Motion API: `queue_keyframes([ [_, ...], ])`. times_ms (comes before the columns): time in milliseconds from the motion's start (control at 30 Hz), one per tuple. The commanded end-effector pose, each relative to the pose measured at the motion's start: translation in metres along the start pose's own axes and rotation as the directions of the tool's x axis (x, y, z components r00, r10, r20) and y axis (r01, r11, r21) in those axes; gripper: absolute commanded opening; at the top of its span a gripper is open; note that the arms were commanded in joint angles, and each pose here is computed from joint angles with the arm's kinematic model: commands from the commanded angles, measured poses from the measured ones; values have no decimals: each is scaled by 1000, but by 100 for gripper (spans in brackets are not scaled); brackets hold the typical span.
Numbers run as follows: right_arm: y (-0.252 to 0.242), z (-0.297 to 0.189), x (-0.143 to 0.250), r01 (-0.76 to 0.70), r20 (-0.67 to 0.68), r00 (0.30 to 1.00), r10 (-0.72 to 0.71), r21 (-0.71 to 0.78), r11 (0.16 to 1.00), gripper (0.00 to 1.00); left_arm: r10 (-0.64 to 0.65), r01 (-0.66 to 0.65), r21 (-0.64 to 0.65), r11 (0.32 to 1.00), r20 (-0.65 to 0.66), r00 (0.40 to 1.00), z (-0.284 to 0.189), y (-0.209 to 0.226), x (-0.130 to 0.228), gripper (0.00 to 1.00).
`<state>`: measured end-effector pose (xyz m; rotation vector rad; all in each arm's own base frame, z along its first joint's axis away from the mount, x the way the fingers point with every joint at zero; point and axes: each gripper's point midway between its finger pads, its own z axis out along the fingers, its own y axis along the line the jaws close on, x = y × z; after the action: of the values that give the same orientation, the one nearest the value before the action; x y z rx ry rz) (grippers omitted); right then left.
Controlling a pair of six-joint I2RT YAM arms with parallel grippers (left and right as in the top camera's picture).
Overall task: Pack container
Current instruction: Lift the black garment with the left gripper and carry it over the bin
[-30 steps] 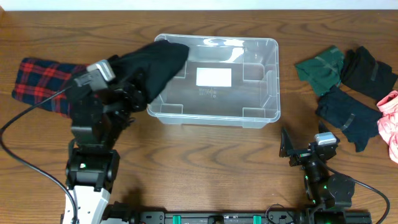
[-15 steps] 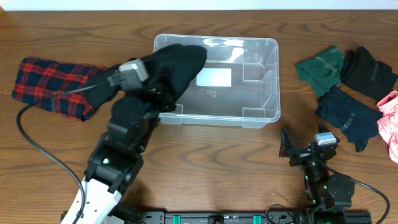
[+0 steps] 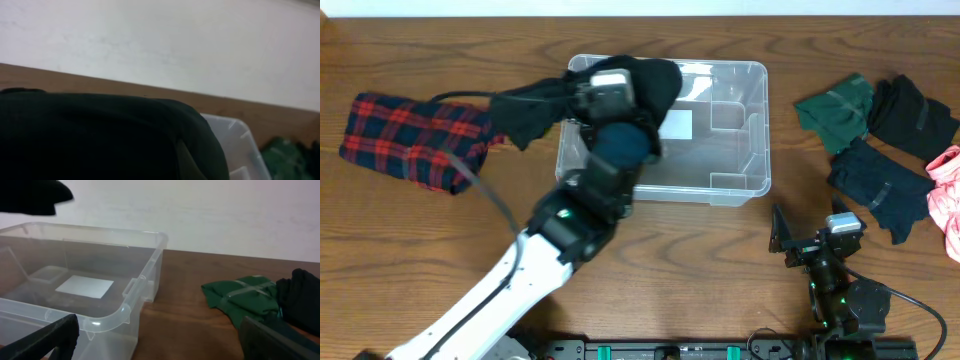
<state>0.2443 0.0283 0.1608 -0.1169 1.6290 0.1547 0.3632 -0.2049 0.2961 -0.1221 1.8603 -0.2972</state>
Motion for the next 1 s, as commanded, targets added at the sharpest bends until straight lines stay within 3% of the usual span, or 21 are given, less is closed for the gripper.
queue_keyframes([
  [0, 0, 0, 0, -11, 3, 1000, 11, 0, 1000, 99, 3, 1, -37, 999, 107, 994, -7, -12, -32, 6],
  [500, 0, 0, 0, -11, 3, 1000, 11, 0, 1000, 99, 0, -5, 108, 994, 47, 999, 18, -62, 7, 6],
  [967, 0, 0, 0, -11, 3, 1000, 11, 0, 1000, 99, -15, 9, 133, 991, 46, 999, 36, -78, 25, 6],
])
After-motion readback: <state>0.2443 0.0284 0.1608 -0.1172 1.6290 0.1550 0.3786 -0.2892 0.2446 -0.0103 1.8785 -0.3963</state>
